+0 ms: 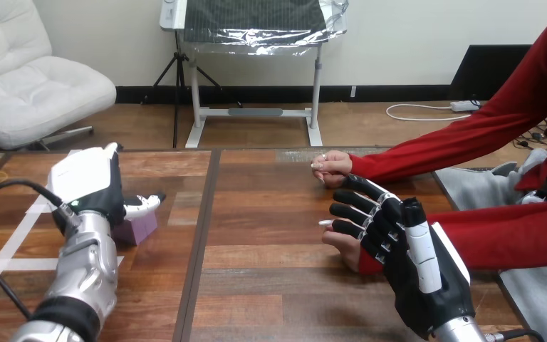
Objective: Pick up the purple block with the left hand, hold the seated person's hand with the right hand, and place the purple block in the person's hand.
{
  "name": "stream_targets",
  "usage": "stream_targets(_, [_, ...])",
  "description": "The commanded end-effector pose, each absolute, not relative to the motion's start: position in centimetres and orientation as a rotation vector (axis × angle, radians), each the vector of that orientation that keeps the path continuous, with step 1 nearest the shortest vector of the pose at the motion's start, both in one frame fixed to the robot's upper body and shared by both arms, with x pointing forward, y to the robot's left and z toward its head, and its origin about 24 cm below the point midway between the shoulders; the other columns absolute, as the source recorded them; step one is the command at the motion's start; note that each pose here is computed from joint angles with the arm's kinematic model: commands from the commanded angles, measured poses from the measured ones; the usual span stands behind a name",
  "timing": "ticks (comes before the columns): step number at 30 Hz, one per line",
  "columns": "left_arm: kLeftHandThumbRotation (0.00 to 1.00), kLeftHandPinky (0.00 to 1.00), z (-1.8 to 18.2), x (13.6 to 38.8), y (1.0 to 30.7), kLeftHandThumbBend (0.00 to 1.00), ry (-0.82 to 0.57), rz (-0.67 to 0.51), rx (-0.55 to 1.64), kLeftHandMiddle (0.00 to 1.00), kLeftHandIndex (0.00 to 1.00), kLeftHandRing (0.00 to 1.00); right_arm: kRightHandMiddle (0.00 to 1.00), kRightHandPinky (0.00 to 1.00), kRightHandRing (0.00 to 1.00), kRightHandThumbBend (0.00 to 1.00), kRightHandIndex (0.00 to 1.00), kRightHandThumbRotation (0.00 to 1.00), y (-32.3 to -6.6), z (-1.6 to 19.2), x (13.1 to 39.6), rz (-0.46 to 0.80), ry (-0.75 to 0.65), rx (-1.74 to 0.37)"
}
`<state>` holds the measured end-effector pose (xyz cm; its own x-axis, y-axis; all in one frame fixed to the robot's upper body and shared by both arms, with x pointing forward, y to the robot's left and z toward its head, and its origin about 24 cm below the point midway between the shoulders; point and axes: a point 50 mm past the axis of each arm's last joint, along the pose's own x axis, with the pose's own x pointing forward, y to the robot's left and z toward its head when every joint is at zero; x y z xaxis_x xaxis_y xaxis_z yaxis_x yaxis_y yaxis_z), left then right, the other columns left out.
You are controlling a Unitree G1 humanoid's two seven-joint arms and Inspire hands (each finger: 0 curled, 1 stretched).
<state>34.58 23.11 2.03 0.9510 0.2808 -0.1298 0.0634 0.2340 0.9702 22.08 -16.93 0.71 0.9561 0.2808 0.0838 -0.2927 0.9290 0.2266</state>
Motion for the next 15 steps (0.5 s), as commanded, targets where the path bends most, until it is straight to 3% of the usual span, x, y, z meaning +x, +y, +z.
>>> stream_targets(1, [0.51, 0.97, 5.71, 37.35, 21.91, 0.71, 0.215, 0.155, 1.353, 0.93, 0.92, 0.93, 0.80, 0.78, 0.80, 0.88, 0.81, 0.84, -16.84, 2.72, 23.83, 0.319, -0.143, 0.218])
stream_targets(15, [0.49, 0.99, 5.64, 37.75, 22.01, 0.75, 0.301, 0.093, 1.359, 0.95, 0.94, 0.94, 0.80, 0.76, 0.80, 0.87, 0.80, 0.84, -16.76, 2.69, 23.70, 0.322, -0.145, 0.214])
